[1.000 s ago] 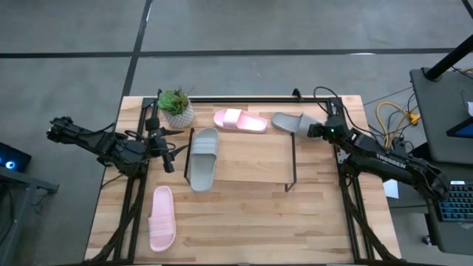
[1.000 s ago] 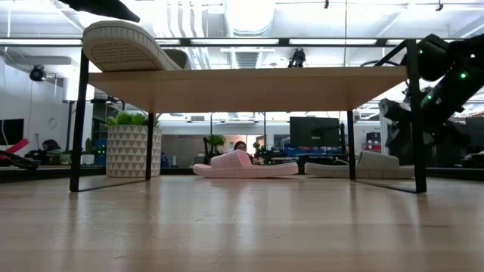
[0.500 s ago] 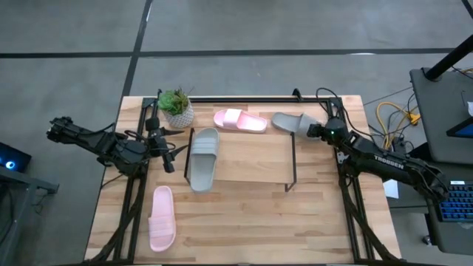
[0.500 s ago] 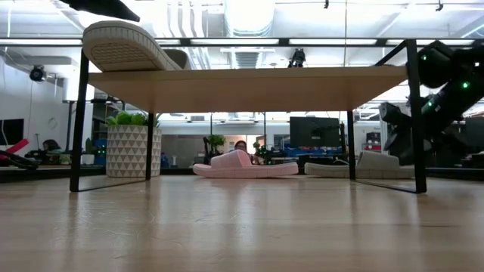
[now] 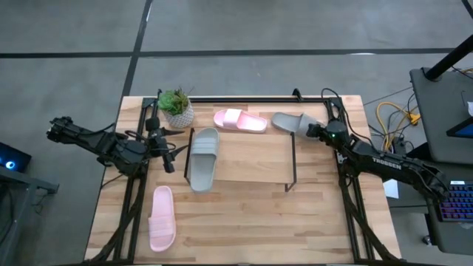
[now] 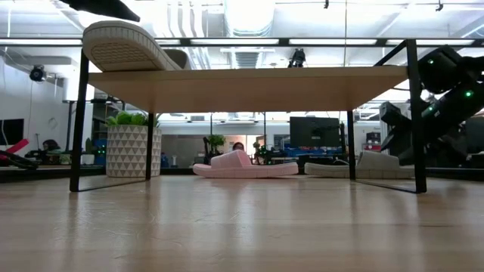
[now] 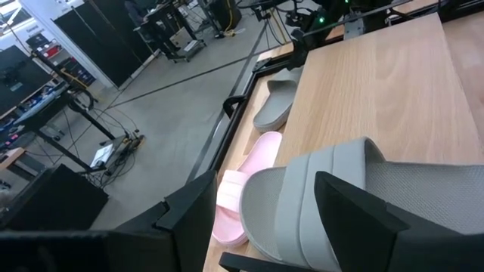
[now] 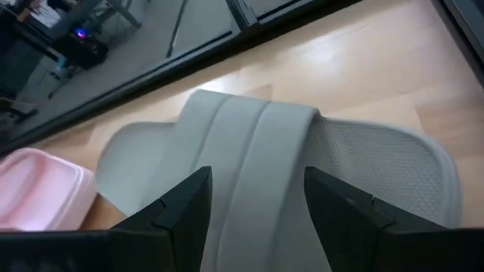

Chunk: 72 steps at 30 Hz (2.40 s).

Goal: Pick and place slides into the shelf
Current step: Put the gray slide on the shelf

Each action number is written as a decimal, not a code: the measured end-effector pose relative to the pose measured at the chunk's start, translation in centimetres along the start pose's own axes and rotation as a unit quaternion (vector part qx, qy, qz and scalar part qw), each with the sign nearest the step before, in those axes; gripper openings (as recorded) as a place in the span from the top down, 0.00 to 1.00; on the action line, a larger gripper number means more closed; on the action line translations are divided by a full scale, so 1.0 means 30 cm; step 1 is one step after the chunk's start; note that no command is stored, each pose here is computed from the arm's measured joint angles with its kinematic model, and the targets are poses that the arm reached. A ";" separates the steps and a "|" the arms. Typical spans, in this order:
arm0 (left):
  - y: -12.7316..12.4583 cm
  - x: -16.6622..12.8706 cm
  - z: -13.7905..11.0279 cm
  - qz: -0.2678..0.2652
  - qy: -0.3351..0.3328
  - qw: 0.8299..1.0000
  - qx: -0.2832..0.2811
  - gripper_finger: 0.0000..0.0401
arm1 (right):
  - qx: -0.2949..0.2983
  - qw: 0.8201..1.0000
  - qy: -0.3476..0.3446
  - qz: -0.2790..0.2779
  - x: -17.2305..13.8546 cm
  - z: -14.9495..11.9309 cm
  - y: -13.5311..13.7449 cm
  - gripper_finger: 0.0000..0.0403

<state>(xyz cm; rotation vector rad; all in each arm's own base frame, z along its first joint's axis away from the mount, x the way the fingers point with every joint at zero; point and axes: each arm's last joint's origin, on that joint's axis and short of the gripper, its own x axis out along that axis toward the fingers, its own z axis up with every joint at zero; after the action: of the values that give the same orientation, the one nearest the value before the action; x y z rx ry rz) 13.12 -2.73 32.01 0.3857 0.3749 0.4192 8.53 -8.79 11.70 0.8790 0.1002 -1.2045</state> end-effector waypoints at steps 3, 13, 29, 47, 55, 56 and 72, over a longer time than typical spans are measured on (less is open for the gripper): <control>-0.001 0.001 -0.001 -0.001 0.002 1.000 0.002 0.48 | 0.000 1.000 0.004 0.000 0.001 -0.002 -0.001 0.50; -0.001 0.000 -0.001 0.000 0.001 1.000 0.001 0.48 | 0.011 1.000 0.013 0.023 0.016 -0.001 0.014 0.50; -0.002 0.001 0.000 0.000 0.001 1.000 0.001 0.48 | 0.011 1.000 0.018 0.002 0.048 -0.014 0.012 0.67; -0.008 0.007 -0.001 -0.001 0.005 1.000 0.006 0.48 | -0.010 0.999 -0.009 0.036 0.035 0.019 0.045 0.97; -0.008 0.008 -0.001 -0.001 0.005 1.000 0.006 0.48 | -0.018 0.998 -0.034 0.058 0.018 0.048 0.070 0.97; -0.008 0.008 0.000 -0.001 0.005 1.000 0.005 0.48 | -0.021 0.997 -0.039 0.060 0.016 0.054 0.075 0.97; -0.008 0.008 0.001 -0.001 0.004 1.000 0.004 0.48 | -0.064 0.994 -0.064 0.061 -0.054 0.158 0.157 0.97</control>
<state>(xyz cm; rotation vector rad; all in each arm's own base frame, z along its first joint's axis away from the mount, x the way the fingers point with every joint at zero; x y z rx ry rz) 13.40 -2.84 31.86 0.3920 0.3852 0.4177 10.08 -10.17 18.25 0.6843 0.0196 -1.1242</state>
